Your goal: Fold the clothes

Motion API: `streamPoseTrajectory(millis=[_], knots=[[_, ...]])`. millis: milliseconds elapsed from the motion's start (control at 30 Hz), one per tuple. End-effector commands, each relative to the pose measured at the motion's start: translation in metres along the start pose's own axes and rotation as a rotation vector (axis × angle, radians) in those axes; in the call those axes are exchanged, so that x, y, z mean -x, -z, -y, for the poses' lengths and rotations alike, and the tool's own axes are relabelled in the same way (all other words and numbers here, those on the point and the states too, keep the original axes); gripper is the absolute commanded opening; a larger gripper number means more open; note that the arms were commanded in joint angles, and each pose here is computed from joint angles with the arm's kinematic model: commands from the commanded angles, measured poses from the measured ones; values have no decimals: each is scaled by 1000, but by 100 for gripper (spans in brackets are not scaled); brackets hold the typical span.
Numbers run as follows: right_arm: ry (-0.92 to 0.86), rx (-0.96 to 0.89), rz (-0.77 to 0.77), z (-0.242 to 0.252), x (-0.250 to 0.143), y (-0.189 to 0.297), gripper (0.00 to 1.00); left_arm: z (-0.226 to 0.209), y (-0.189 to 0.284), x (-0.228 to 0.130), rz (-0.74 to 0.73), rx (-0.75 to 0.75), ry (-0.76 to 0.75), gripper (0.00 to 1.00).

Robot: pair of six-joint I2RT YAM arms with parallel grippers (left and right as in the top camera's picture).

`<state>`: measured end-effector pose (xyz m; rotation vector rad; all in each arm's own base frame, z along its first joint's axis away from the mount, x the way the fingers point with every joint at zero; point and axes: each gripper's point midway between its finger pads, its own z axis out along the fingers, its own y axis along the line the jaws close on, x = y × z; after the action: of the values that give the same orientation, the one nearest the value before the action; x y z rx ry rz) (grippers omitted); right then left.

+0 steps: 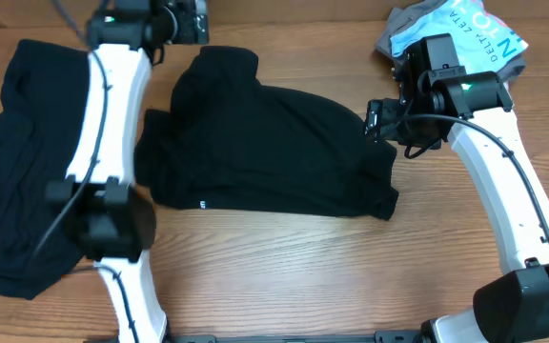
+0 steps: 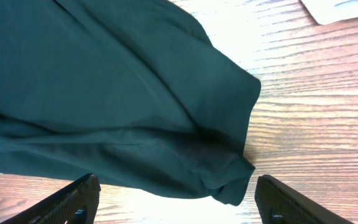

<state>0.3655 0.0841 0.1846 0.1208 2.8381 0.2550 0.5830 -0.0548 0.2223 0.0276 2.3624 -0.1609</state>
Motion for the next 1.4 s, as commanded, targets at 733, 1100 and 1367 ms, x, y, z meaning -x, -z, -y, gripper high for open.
streamPoseTrajectory(millis=[733, 1100, 1367], knots=[[-3, -27, -57, 6, -13, 5, 83, -27, -180, -80, -62, -95, -9, 85], [-8, -20, -35, 5, -8, 4, 77, -9, -203, -102, -89, -120, -28, 29], [-3, -12, -1, 2, 6, -7, 74, -11, -177, -79, -98, -113, -17, 4]])
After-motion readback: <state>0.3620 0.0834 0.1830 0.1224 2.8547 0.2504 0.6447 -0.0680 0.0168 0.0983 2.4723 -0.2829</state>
